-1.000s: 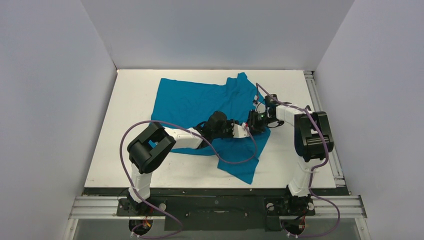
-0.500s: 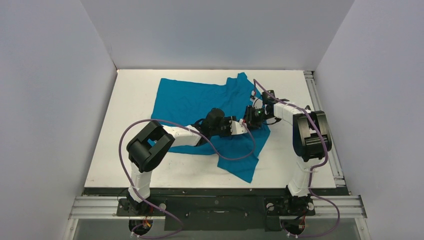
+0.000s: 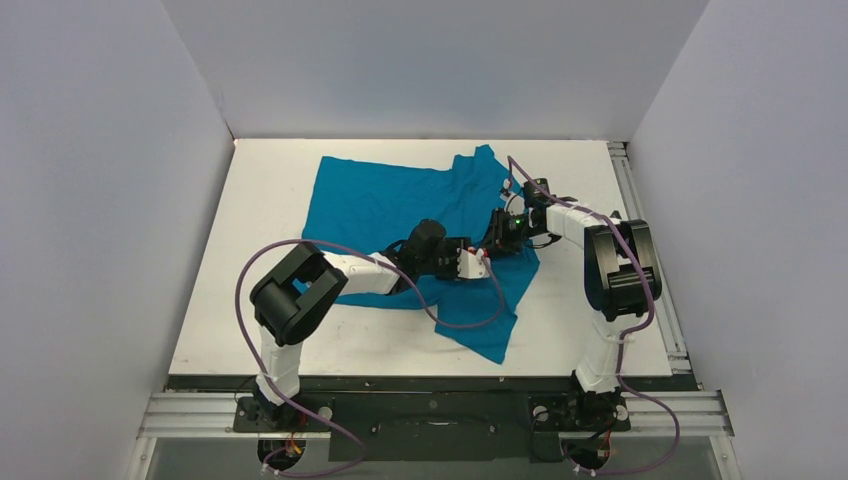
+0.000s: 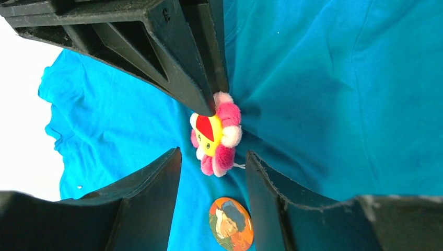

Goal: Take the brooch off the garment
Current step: Remove the brooch from the clothes.

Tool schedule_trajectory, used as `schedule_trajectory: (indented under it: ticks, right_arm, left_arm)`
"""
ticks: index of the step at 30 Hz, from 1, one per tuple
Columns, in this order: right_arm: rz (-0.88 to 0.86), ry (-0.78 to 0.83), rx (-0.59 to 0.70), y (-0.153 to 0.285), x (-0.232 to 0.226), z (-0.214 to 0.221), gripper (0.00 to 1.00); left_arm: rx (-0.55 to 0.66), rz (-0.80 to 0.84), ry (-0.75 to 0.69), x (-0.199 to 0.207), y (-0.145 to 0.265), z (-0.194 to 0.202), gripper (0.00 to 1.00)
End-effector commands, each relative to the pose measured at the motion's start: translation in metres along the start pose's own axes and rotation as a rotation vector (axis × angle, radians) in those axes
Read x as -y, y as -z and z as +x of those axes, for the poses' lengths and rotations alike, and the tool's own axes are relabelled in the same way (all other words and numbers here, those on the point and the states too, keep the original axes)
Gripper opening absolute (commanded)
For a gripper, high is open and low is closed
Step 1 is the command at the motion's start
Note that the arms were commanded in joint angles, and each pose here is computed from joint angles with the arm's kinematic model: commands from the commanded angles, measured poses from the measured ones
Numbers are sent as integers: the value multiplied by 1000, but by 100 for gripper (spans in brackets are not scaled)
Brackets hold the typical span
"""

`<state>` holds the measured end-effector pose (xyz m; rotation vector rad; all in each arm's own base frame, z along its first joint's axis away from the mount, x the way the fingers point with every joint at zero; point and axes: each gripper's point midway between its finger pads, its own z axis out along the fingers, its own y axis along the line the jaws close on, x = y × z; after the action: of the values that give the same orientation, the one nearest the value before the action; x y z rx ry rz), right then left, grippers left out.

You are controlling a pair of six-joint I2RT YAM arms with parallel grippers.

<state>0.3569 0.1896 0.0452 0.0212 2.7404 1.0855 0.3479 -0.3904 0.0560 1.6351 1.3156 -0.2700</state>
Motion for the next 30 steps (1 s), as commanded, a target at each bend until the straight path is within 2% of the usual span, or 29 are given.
schedule_trajectory:
  ticks: [1, 10, 12, 14, 16, 20, 24, 30]
  right_arm:
    - [-34, 34, 48, 3, -8, -20, 21]
    - [-49, 32, 87, 23, -2, -27, 24]
    - [-42, 34, 100, 32, 4, -29, 27]
    - [-31, 45, 112, 41, 10, -31, 32]
    - [-14, 72, 126, 50, 18, -33, 41]
    - [35, 157, 146, 62, 26, -35, 50]
    - [47, 210, 167, 69, 27, -34, 53]
    - [6, 277, 150, 69, 22, -25, 59]
  left_arm:
    - [11, -38, -51, -15, -9, -7, 43]
    - [21, 8, -22, -13, -10, -13, 21]
    - [27, 35, 3, -9, -8, -18, 6]
    - [47, 62, 28, -7, -5, -25, 0]
    - [51, 88, 49, -3, -2, -28, 0]
    - [44, 162, 102, 8, 1, -29, 0]
    - [31, 211, 168, 11, 5, -30, 0]
    - [35, 372, 265, 33, 26, -35, 0]
